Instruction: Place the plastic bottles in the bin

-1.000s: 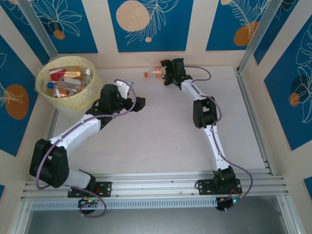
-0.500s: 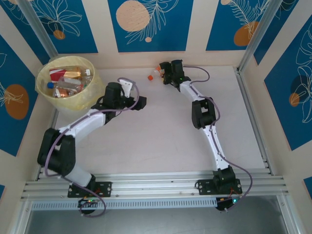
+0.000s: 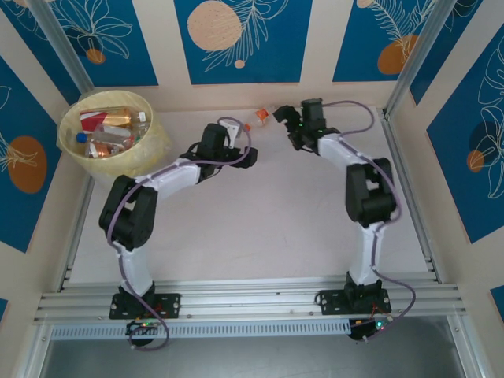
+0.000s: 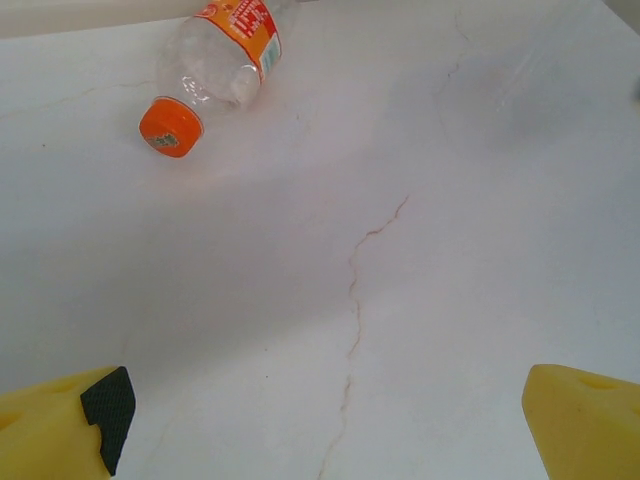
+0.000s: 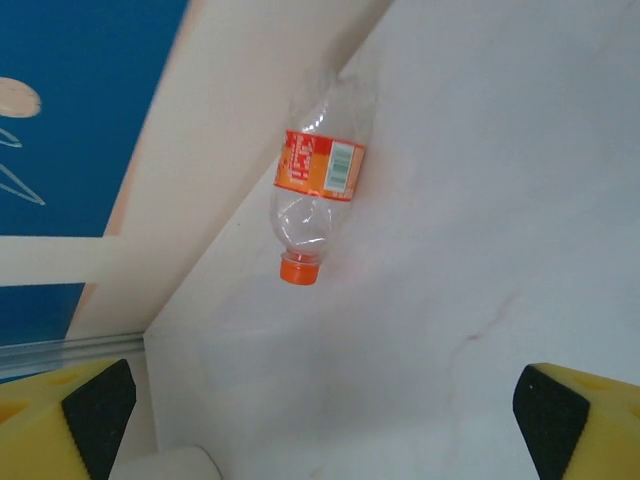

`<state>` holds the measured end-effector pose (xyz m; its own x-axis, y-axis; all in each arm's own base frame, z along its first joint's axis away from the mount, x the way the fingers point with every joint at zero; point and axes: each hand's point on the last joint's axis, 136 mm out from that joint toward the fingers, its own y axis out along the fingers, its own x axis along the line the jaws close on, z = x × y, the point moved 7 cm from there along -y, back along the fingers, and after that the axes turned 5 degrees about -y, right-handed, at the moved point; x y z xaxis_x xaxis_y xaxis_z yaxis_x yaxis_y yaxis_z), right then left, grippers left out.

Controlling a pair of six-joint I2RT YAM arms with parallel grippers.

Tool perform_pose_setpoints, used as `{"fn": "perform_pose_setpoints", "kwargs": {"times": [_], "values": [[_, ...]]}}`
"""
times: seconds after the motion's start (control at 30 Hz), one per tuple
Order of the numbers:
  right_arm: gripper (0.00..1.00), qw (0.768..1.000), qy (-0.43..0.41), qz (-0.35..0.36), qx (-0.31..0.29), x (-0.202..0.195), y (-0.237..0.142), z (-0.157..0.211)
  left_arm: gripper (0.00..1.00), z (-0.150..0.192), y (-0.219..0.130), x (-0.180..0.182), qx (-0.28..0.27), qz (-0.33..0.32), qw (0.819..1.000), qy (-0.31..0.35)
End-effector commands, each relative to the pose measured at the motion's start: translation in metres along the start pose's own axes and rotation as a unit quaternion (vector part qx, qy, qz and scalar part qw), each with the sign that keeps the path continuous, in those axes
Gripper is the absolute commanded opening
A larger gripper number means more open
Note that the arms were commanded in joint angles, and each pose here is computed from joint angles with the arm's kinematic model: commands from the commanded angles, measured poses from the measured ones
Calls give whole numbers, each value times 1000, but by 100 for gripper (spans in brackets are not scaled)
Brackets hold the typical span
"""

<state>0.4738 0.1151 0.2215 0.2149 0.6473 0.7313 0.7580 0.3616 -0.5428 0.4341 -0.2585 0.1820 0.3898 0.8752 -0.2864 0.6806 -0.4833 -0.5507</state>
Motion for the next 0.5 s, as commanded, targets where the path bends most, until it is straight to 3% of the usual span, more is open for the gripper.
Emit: {"fn": "perform_pose_setpoints", "kwargs": {"times": [0.0, 0.23, 0.47], "values": [[99, 997, -51, 46, 19, -27, -23, 13, 100, -3, 14, 7, -3, -31, 1000, -4], [100, 998, -49, 44, 23, -37, -52, 27, 100, -18, 46, 5, -18, -9, 1000, 23], [100, 996, -76, 27, 25, -27, -66, 26, 100, -39, 65, -3, -28, 40, 999, -14]]}}
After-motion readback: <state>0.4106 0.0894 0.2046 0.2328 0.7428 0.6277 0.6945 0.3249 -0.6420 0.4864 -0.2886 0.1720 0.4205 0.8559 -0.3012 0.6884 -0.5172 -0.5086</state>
